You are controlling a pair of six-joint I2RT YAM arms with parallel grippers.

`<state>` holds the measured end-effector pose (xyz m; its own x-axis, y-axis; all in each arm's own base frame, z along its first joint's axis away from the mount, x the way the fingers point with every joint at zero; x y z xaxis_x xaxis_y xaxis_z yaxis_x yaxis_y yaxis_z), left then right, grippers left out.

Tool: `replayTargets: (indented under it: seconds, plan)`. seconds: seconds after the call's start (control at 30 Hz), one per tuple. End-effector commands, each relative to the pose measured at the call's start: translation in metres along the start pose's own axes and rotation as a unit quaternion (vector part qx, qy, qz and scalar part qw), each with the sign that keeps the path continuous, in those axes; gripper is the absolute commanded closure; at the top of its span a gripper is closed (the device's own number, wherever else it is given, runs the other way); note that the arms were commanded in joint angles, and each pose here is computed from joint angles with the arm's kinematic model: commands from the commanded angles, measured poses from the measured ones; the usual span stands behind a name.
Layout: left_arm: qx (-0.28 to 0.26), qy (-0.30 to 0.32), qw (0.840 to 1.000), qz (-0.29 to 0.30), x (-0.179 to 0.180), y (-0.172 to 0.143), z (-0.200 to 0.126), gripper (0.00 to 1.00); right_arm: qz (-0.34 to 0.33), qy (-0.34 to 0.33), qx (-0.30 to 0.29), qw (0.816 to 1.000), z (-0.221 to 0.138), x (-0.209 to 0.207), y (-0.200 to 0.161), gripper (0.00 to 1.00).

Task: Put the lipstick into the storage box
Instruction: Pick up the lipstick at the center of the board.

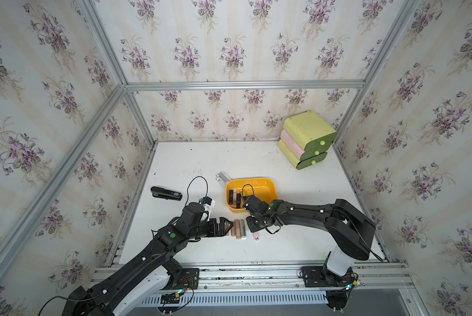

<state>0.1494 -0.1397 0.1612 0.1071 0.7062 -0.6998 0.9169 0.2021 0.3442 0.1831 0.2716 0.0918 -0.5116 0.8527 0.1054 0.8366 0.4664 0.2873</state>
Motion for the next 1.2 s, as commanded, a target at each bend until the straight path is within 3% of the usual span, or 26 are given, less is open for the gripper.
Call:
replayTargets:
  seconds: [0.0, 0.2, 0.37, 0.5, 0.6, 0.77, 0.93, 1.03, 1.17]
  plan:
    - [-0.006, -0.004, 1.000, 0.003, -0.003, 0.003, -0.001, 0.00, 0.005, -0.008, 0.021, 1.000, 0.002, -0.004, -0.008, 0.65]
    - [-0.005, -0.004, 1.000, 0.003, -0.003, 0.002, -0.002, 0.00, 0.004, 0.000, 0.018, 1.000, 0.003, 0.000, -0.004, 0.82]
    - [-0.007, -0.007, 1.000, 0.010, -0.005, 0.003, -0.004, 0.00, 0.013, 0.011, -0.021, 1.000, -0.020, -0.001, 0.011, 0.83]
    - [-0.004, -0.037, 0.999, 0.038, -0.018, 0.008, -0.006, 0.00, 0.053, 0.070, -0.074, 0.993, -0.052, -0.013, 0.031, 0.83]
    - [-0.003, -0.074, 0.995, 0.070, -0.033, 0.014, -0.009, 0.00, 0.091, 0.167, -0.140, 0.972, -0.086, -0.028, 0.048, 0.83]
    - [-0.017, -0.148, 0.983, 0.102, -0.059, 0.025, -0.015, 0.00, 0.124, 0.337, -0.245, 0.901, -0.140, -0.047, 0.063, 0.82]
    - [-0.038, -0.222, 0.967, 0.120, -0.085, 0.041, -0.016, 0.00, 0.120, 0.431, -0.285, 0.848, -0.172, -0.051, 0.061, 0.82]
    - [-0.044, -0.262, 0.956, 0.128, -0.100, 0.051, -0.014, 0.01, 0.116, 0.460, -0.293, 0.830, -0.184, -0.050, 0.058, 0.81]
    - [-0.049, -0.298, 0.943, 0.137, -0.116, 0.063, -0.011, 0.02, 0.111, 0.474, -0.291, 0.824, -0.190, -0.048, 0.057, 0.81]
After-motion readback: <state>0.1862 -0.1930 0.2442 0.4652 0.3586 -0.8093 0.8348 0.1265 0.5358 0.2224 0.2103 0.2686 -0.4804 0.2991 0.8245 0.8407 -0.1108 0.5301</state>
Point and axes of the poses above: each gripper's point midway between its finger pads, its own z axis out along the fingers, its own x axis along the line the jaws close on, y = z × x, the point moved 8 cm from there along -z, back along the fingers, and after that the axes turned 6 degrees about -z, right-handed, at the moved point
